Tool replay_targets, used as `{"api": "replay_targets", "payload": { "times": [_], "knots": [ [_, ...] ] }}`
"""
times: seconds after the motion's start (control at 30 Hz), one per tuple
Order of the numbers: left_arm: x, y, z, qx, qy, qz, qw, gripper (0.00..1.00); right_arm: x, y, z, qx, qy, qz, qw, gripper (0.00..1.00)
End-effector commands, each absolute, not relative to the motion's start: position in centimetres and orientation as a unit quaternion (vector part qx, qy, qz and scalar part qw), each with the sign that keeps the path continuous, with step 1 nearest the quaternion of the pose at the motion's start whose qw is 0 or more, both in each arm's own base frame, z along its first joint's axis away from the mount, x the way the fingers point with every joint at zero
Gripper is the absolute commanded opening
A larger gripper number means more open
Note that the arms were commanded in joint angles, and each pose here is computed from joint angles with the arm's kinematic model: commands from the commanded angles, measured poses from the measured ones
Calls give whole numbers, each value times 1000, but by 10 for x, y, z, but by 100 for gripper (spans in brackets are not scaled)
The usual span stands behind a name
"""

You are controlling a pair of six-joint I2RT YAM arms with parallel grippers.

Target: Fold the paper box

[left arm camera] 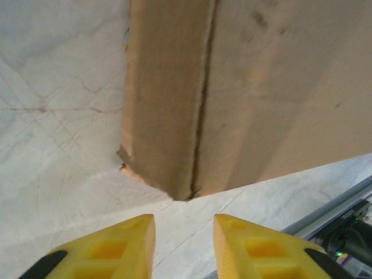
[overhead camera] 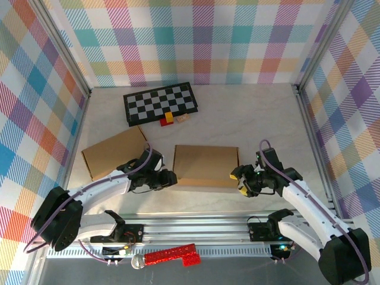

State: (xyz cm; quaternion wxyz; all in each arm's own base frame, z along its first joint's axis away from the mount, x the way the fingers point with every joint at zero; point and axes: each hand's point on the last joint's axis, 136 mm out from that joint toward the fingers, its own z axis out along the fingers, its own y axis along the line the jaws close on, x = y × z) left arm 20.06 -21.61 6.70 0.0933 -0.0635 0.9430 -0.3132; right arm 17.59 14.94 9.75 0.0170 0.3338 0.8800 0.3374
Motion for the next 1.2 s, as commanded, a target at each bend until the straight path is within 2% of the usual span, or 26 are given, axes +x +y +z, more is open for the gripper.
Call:
{"api": "replay_targets", "payload": {
  "times": [0.0, 0.1, 0.17, 0.2, 0.23, 0.37, 0.47, 0.53, 0.63, 0.7, 0.8, 0.9, 1.07, 1.17],
  "knots": [
    [229, -227, 119, -70, 921, -347, 166, 37, 198, 151, 134, 292, 884, 356, 76, 66],
    [234, -221, 146, -68, 925, -330, 175, 43, 211, 147, 145, 271, 894, 347, 84, 66],
    [244, -217, 167, -74, 921, -334, 189, 50, 221, 140, 156, 259, 903, 327, 99, 71],
    [252, -214, 179, -81, 916, -340, 198, 69, 227, 135, 166, 245, 910, 314, 119, 99],
    [259, -211, 190, -88, 909, -349, 208, 99, 233, 130, 175, 232, 915, 299, 142, 99],
    [294, -184, 240, -115, 880, -365, 283, 100, 261, 99, 232, 159, 917, 222, 290, 99],
    [309, -162, 262, -105, 877, -332, 331, 100, 273, 51, 253, 189, 899, 110, 380, 99],
    [316, -141, 267, -108, 883, -285, 358, 100, 276, 23, 256, 211, 882, 42, 420, 99],
    [320, -84, 258, -175, 884, -146, 408, 100, 286, 13, 251, 147, 861, -6, 487, 99],
    [318, -58, 250, -162, 876, -73, 448, 100, 287, 8, 242, 122, 840, -26, 528, 99],
    [315, -38, 232, -122, 869, -2, 480, 100, 288, 7, 213, 79, 828, -50, 553, 99],
    [312, -19, 200, -106, 873, 55, 473, 100, 292, 10, 176, 60, 839, -37, 540, 99],
    [316, -16, 171, -76, 865, 44, 493, 100, 303, 15, 134, 52, 855, -15, 517, 99],
    [320, -6, 155, -103, 859, 29, 501, 100, 313, 18, 115, 45, 859, -3, 509, 99]
  ]
}}
